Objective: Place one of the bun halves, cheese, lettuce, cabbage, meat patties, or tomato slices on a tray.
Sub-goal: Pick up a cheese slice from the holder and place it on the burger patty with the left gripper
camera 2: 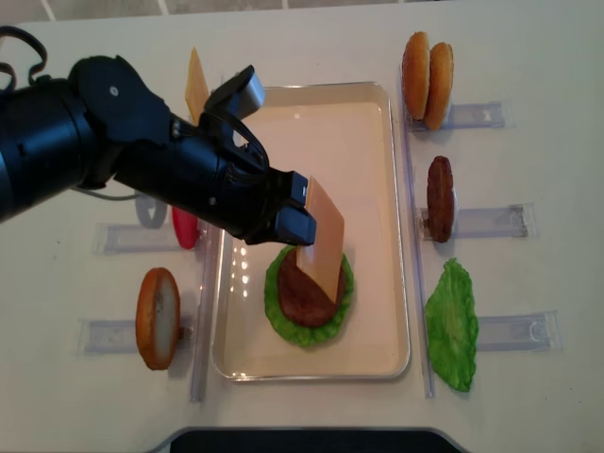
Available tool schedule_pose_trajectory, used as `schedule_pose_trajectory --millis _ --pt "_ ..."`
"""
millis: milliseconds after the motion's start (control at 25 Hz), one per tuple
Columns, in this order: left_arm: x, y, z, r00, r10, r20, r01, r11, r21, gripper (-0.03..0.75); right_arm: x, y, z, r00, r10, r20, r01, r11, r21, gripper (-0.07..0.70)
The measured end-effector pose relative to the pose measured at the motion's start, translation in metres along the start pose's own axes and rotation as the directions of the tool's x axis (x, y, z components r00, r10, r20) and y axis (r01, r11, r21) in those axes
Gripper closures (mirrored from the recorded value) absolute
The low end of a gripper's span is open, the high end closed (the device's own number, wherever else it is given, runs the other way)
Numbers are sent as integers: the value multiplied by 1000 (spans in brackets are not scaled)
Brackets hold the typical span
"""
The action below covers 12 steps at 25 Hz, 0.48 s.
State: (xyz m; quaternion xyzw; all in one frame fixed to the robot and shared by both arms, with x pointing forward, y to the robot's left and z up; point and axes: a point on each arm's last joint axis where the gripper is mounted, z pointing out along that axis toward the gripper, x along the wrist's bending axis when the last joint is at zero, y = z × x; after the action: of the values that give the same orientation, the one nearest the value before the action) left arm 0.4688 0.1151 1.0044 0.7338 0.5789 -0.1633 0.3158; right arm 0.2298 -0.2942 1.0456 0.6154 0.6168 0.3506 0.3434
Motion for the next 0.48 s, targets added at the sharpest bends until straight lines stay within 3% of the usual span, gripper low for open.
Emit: schedule_pose_trajectory --millis 480 --pt "6 0 11 1000 -5 -18 6 1000 25 699 0 0 0 1000 0 0 0 1000 0 233"
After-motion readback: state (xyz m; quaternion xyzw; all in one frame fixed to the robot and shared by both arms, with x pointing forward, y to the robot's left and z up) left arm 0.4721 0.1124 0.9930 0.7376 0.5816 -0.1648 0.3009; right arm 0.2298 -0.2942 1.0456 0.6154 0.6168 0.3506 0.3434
